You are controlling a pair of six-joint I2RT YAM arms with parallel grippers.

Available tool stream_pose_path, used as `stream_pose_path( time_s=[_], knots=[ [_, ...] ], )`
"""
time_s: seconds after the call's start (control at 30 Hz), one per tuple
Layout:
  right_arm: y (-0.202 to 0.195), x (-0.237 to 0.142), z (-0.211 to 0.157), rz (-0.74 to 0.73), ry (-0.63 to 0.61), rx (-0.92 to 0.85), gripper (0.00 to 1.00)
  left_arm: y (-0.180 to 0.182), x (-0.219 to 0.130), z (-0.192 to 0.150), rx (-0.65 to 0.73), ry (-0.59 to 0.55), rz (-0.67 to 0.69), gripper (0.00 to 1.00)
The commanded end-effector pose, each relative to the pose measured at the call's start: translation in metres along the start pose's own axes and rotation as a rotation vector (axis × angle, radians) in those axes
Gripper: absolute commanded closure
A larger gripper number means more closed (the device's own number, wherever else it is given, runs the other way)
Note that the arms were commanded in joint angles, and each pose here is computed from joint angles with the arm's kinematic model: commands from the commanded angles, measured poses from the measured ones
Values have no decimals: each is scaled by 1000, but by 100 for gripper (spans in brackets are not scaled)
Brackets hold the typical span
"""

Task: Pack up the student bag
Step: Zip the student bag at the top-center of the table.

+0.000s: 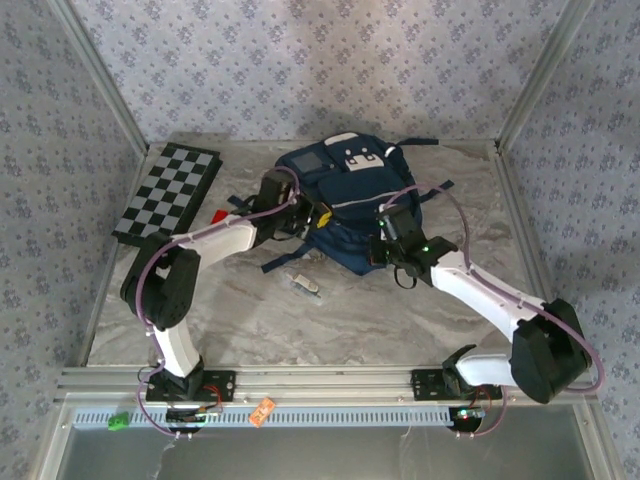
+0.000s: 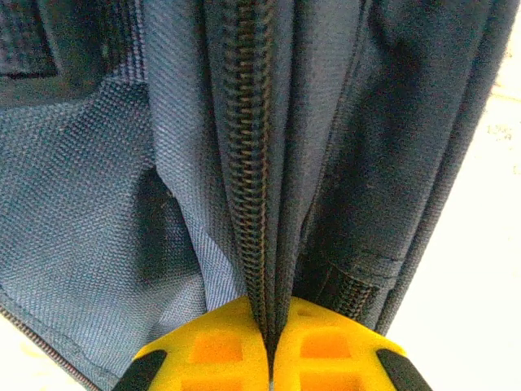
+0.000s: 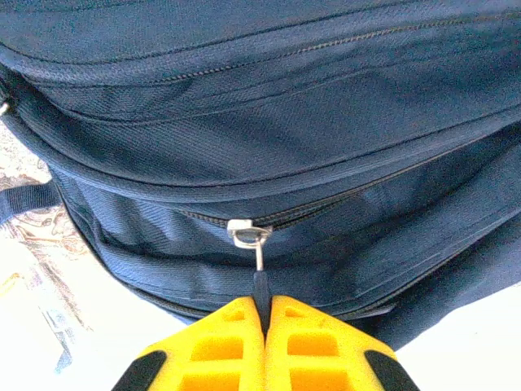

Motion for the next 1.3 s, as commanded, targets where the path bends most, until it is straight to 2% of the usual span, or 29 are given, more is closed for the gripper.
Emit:
stream_pose_path(
  time_s=[0.0,0.13,0.2,0.3,0.33,0.4,0.47,0.63,0.7,0.8,0.93,1.1,1.27],
  knots=[
    [-5,-16,-26,-50,111,-111,100,-58,-30,18,173,-20,-121,100],
    [49,-19,-18,116,109,-168,100,-63,-42,38,287,-7,-80,98],
    [82,-14,-6,210,81,-152,100,-59,-47,49,332,2,-39,87],
    [104,-4,13,211,23,-145,100,-48,-62,60,330,-4,-9,75],
    [106,0,17,195,19,-137,100,-45,-67,59,324,-11,-13,68],
    [106,9,19,164,29,-121,100,-38,-81,53,304,-35,-24,56],
    [103,14,19,145,29,-103,100,-24,-87,44,257,-52,-29,50],
    [100,17,14,126,30,-96,100,16,-80,20,42,-98,-79,45],
    [99,17,12,129,33,-95,100,18,-70,9,9,-104,-87,44],
    [99,16,11,132,24,-88,100,9,-50,-3,-2,-82,-76,47],
    [99,16,13,133,13,-85,100,9,-33,-5,-22,-115,-51,56],
    [94,19,15,120,2,-68,100,25,-22,-4,-66,-129,-18,78],
    [89,19,17,86,-1,-81,100,22,-25,-1,-61,-140,-12,96]
  ],
)
Point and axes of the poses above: each hand's point on the last joint's axis, 136 mm out from that joint toward the fingers, its own x axis out along the fingers, its own y axis along the line the jaws close on, z = x × y, the point moved 2 cm from there along -x, back along the fingers, and after that the axes turned 6 degrees about -x, right-handed, at the moved point
